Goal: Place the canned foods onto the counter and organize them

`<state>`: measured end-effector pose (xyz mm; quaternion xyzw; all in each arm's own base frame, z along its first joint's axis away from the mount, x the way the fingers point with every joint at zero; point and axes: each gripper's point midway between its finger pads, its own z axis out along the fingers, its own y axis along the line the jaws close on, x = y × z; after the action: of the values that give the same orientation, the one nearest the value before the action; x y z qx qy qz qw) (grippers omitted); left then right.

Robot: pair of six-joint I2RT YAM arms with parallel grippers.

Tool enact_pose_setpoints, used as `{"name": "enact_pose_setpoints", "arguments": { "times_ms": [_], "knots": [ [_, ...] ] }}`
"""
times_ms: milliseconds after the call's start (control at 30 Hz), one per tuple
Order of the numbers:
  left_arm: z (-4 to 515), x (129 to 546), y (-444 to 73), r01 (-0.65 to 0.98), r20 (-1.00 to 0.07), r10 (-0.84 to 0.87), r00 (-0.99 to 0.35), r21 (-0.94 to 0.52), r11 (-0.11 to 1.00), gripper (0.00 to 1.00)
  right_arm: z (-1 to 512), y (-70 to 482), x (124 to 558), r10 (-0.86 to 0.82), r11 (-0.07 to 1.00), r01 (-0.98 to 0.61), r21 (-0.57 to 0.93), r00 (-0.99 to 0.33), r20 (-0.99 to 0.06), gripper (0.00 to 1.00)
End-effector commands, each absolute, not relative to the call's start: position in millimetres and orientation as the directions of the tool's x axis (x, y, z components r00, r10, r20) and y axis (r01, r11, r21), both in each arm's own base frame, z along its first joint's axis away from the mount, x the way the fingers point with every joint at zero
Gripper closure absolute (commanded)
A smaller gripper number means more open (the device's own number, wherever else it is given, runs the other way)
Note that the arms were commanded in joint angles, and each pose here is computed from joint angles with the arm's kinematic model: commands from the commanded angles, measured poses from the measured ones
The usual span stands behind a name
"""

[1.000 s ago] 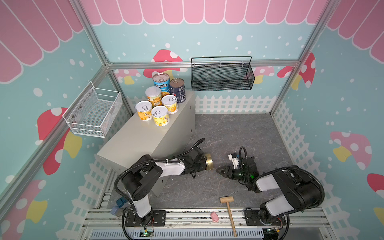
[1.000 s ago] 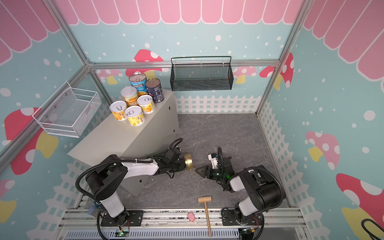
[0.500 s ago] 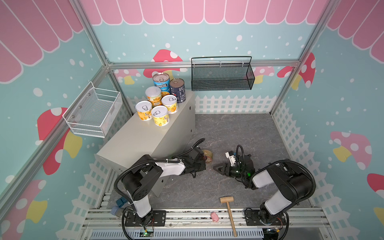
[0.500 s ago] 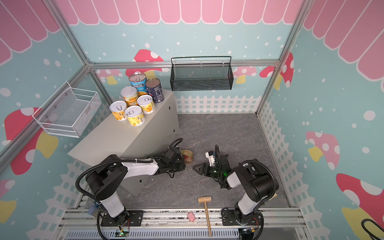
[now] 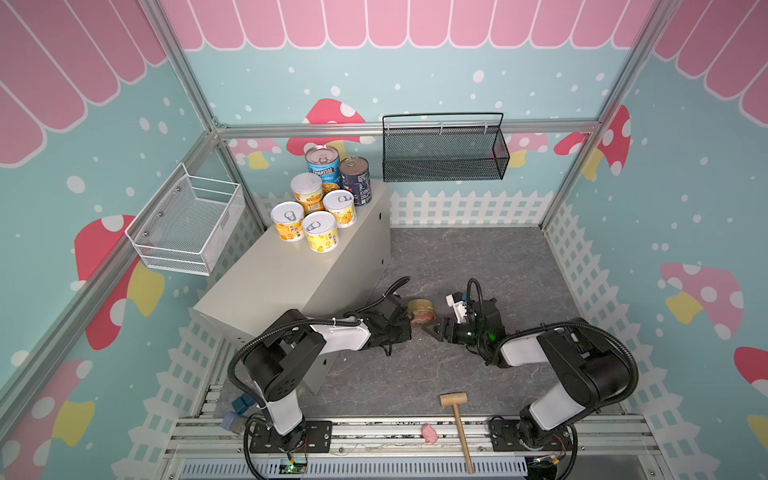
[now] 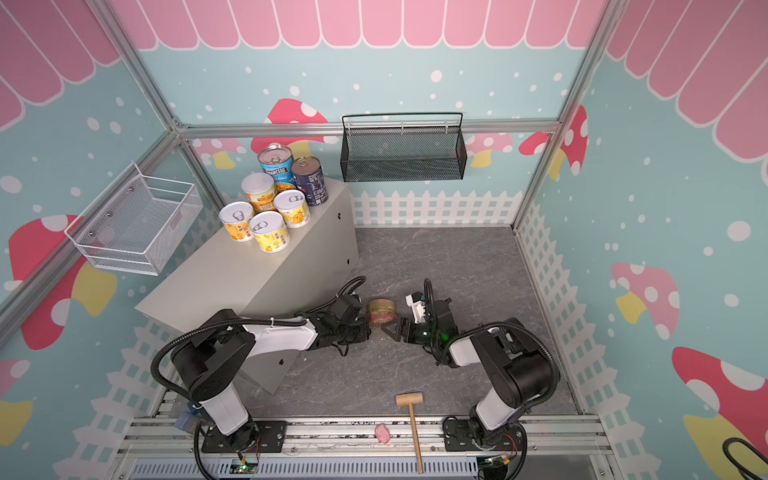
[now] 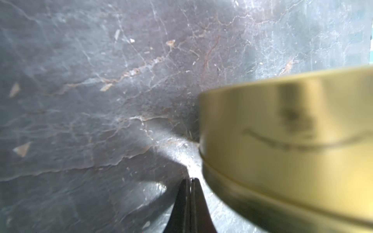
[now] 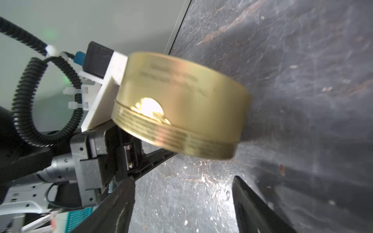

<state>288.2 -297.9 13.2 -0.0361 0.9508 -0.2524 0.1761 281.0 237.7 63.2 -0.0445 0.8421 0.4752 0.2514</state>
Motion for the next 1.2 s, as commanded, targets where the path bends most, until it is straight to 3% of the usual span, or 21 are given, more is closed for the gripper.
{"name": "enact_pose_setpoints", "arguments": {
  "times_ms": [0, 233, 333, 633, 933, 1167],
  "knots": [
    [-48.5, 260.9, -262.1, -0.056, -0.193, -0.124, -0.973, -0.326, 0.944, 1.00, 57.8, 226.7, 282.7, 0.093, 0.650, -0.344, 0.678, -0.849, -0.520, 0.20],
    [-44.9, 262.0, -264.3, -0.048, -0.195, -0.119, -0.974, -0.333, 0.942, 1.00, 66.1, 201.3, 286.2, -0.025, 0.780, -0.398, 0.484, -0.791, -0.611, 0.09],
    [-41.9, 261.8, -264.7, -0.042, -0.198, -0.115, -0.974, -0.339, 0.940, 1.00, 84.1, 205.8, 289.5, -0.127, 0.757, -0.510, 0.408, -0.727, -0.674, 0.01],
    [-22.2, 259.5, -265.5, -0.023, -0.218, -0.111, -0.970, -0.371, 0.928, 0.99, 130.3, 221.2, 315.1, -0.344, 0.656, -0.737, 0.162, -0.484, -0.805, 0.00],
    [27.2, 259.0, -258.5, -0.010, -0.266, -0.120, -0.956, -0.382, 0.924, 0.68, 140.5, 234.8, 326.8, -0.468, 0.518, -0.855, 0.012, -0.295, -0.833, 0.00],
    [97.5, 253.6, -259.4, 0.050, -0.327, -0.114, -0.938, -0.452, 0.891, 0.40, 129.8, 239.7, 331.4, -0.555, 0.388, -0.919, -0.071, -0.171, -0.814, 0.01]
  ]
}}
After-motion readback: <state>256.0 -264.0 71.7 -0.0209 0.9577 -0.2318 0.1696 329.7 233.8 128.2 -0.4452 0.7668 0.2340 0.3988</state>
